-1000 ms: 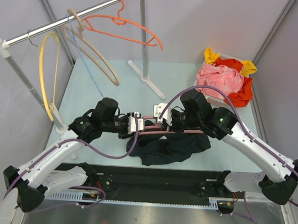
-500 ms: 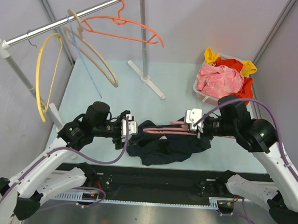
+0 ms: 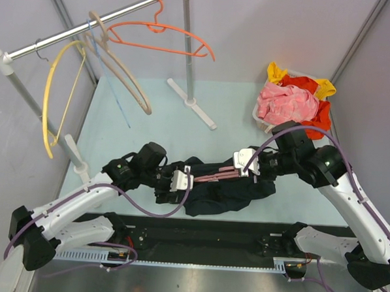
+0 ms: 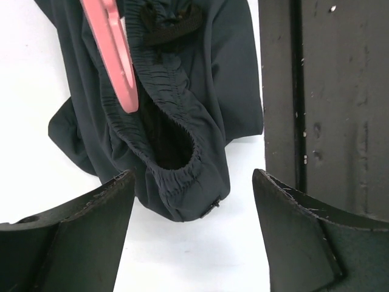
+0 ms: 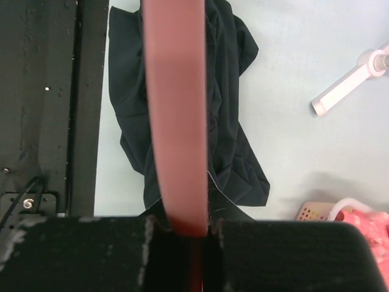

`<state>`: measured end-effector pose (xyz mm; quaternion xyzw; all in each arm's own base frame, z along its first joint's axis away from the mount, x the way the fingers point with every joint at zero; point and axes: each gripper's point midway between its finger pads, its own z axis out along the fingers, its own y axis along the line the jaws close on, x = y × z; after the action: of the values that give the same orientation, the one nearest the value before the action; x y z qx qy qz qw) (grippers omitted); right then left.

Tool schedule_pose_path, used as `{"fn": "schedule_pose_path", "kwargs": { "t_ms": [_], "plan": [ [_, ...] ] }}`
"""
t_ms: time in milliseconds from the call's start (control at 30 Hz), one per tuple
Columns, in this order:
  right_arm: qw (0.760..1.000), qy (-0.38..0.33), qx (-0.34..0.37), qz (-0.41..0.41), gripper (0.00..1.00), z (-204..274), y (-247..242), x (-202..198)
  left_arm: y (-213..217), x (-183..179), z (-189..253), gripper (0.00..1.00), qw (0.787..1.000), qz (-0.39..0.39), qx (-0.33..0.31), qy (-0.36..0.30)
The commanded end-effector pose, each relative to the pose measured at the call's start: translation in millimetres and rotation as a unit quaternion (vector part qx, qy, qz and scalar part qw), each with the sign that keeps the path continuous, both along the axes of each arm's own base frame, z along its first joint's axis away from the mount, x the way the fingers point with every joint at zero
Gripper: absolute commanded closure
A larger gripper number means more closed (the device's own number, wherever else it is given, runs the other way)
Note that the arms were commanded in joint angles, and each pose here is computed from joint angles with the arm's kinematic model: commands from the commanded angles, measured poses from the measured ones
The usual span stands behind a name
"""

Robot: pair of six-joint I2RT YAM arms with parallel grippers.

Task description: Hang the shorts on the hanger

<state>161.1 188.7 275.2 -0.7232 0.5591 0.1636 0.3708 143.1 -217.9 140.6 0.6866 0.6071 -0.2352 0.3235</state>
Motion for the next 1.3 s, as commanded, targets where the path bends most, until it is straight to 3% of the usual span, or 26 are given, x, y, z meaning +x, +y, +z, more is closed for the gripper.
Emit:
{"fn": "schedule_pose_path", "kwargs": {
  "t_ms": [0,533,700,800,833,1100,1267],
  "plan": [
    [0.999,-0.035,-0.001,0.022,1.0,6,7,12,-10,10,-1,0.18,0.999,-0.023,-0.003,-0.045],
    [0.995,-0.023,-0.036,0.085,1.0,-21,25,22,-7,17,-34,0.17,0.996,-0.041,0.052,-0.062],
    [0.994,-0.009,-0.033,0.107,1.0,-22,25,8,-6,16,-38,0.23,0.996,-0.036,0.053,-0.054],
    [0.993,0.001,-0.026,0.115,1.0,-21,31,1,-8,18,-36,0.42,0.997,-0.031,0.05,-0.053],
    [0.993,0.01,-0.022,0.112,1.0,-22,34,0,-9,18,-36,0.55,0.997,-0.031,0.05,-0.053],
    [0.995,0.046,0.004,0.083,1.0,-23,44,9,-18,15,-8,1.0,0.998,-0.032,0.019,-0.047],
    [0.995,0.061,0.033,0.07,1.0,-23,50,11,-27,15,30,1.0,0.997,-0.037,-0.027,-0.069]
  ]
}}
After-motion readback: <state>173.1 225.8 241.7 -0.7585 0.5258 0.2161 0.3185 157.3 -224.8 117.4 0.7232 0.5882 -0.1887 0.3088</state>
